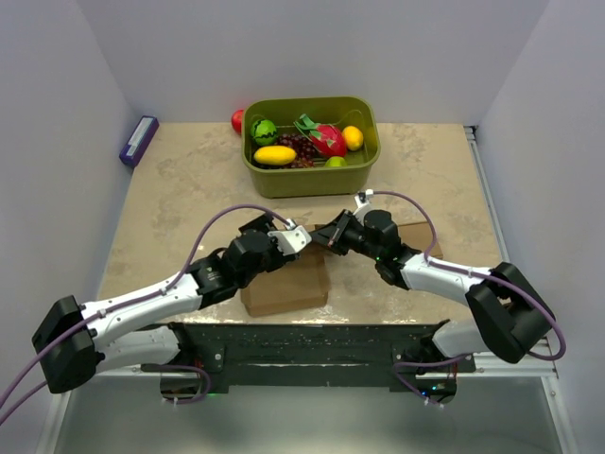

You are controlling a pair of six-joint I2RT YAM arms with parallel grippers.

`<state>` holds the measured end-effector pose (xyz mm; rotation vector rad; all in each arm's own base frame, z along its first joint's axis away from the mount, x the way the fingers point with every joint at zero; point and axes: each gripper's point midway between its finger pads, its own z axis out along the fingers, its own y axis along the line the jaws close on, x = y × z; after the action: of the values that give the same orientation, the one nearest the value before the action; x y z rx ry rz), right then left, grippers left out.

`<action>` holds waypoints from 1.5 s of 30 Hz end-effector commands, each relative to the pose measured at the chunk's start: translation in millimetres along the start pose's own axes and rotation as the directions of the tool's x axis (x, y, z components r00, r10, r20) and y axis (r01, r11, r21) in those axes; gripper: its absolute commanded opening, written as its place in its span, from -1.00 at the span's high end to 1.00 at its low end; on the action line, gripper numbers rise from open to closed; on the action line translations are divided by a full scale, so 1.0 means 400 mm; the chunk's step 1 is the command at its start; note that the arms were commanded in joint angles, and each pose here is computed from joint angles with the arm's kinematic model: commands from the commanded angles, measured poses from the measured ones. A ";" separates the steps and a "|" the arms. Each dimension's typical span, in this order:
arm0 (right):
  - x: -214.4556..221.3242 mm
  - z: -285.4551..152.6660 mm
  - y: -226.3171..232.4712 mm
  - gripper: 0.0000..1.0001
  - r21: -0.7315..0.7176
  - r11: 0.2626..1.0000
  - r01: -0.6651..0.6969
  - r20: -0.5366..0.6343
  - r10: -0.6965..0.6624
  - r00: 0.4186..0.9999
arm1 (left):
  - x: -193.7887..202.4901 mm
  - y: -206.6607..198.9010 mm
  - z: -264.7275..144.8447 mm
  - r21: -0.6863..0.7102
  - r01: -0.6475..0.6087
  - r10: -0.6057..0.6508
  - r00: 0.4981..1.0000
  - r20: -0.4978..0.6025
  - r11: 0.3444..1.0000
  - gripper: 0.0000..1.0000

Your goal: Fold the paper box

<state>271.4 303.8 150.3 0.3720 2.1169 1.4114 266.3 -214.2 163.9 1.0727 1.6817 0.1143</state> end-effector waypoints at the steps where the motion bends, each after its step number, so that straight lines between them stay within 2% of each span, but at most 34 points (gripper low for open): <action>1: -0.010 0.000 0.049 1.00 -0.053 0.998 0.022 -0.006 -0.023 1.000 | -0.006 0.022 0.010 -0.057 -0.021 0.021 1.000 -0.002 0.998 -0.44; 4: -0.013 -0.008 0.048 1.00 -0.043 0.999 0.025 0.003 -0.025 1.000 | 0.000 0.023 0.013 -0.058 -0.026 0.025 0.999 -0.020 0.998 -0.29; 11: -0.014 -0.013 0.050 1.00 -0.026 0.999 0.030 0.001 -0.030 1.000 | 0.006 -0.002 0.014 -0.014 -0.040 0.040 0.999 -0.009 0.999 -0.31; 15: -0.021 -0.014 0.055 1.00 -0.019 0.999 0.038 0.006 -0.038 0.999 | 0.011 -0.023 0.021 0.024 -0.053 0.053 0.999 -0.004 0.998 -0.12; 20: -0.032 -0.016 0.053 1.00 0.004 0.997 0.077 0.021 -0.077 0.997 | 0.028 -0.060 0.040 0.082 -0.071 0.073 0.997 -0.022 0.994 -0.09; 23: -0.037 -0.018 0.046 1.00 0.026 0.995 0.096 0.027 -0.096 0.995 | 0.045 -0.064 0.053 0.078 -0.085 0.090 0.994 -0.056 0.993 0.00; 26: -0.047 -0.019 0.048 1.00 0.045 0.992 0.119 0.038 -0.121 0.992 | 0.071 -0.082 0.060 0.107 -0.099 0.110 0.989 -0.102 0.989 0.24; 31: -0.062 -0.017 0.059 1.00 0.065 0.979 0.191 0.036 -0.193 0.980 | 0.081 -0.094 0.068 0.122 -0.104 0.118 0.986 -0.119 0.987 0.46; 33: -0.066 -0.024 0.060 0.87 0.075 0.976 0.206 0.038 -0.209 0.977 | 0.075 -0.097 0.070 0.129 -0.099 0.114 0.987 -0.114 0.987 0.56; 34: -0.071 -0.035 0.072 0.62 0.068 0.973 0.219 0.050 -0.223 0.974 | 0.077 -0.098 0.070 0.130 -0.099 0.114 0.987 -0.116 0.987 0.58; 36: -0.086 -0.051 0.058 0.31 0.118 0.968 0.220 0.077 -0.230 0.970 | 0.077 -0.098 0.071 0.128 -0.098 0.113 0.987 -0.116 0.987 0.64; 37: -0.091 -0.069 0.074 0.04 0.109 0.966 0.236 0.091 -0.246 0.965 | 0.077 -0.100 0.072 0.133 -0.100 0.115 0.987 -0.115 0.986 0.67; 38: -0.084 -0.079 0.060 -0.06 0.125 0.963 0.241 0.081 -0.252 0.964 | 0.072 -0.099 0.072 0.135 -0.098 0.114 0.987 -0.114 0.986 0.70; 41: -0.052 -0.124 0.006 -0.21 0.183 0.944 0.275 0.038 -0.287 0.957 | 0.068 -0.098 0.074 0.138 -0.087 0.104 0.987 -0.120 0.987 0.76; 45: -0.014 -0.170 -0.103 -0.17 0.297 0.900 0.319 0.000 -0.334 0.943 | 0.061 -0.103 0.080 0.165 -0.056 0.075 0.991 -0.111 0.985 0.83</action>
<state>258.7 260.9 185.5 0.1824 2.0957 1.1006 283.8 -231.6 139.5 1.1798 1.6838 0.1882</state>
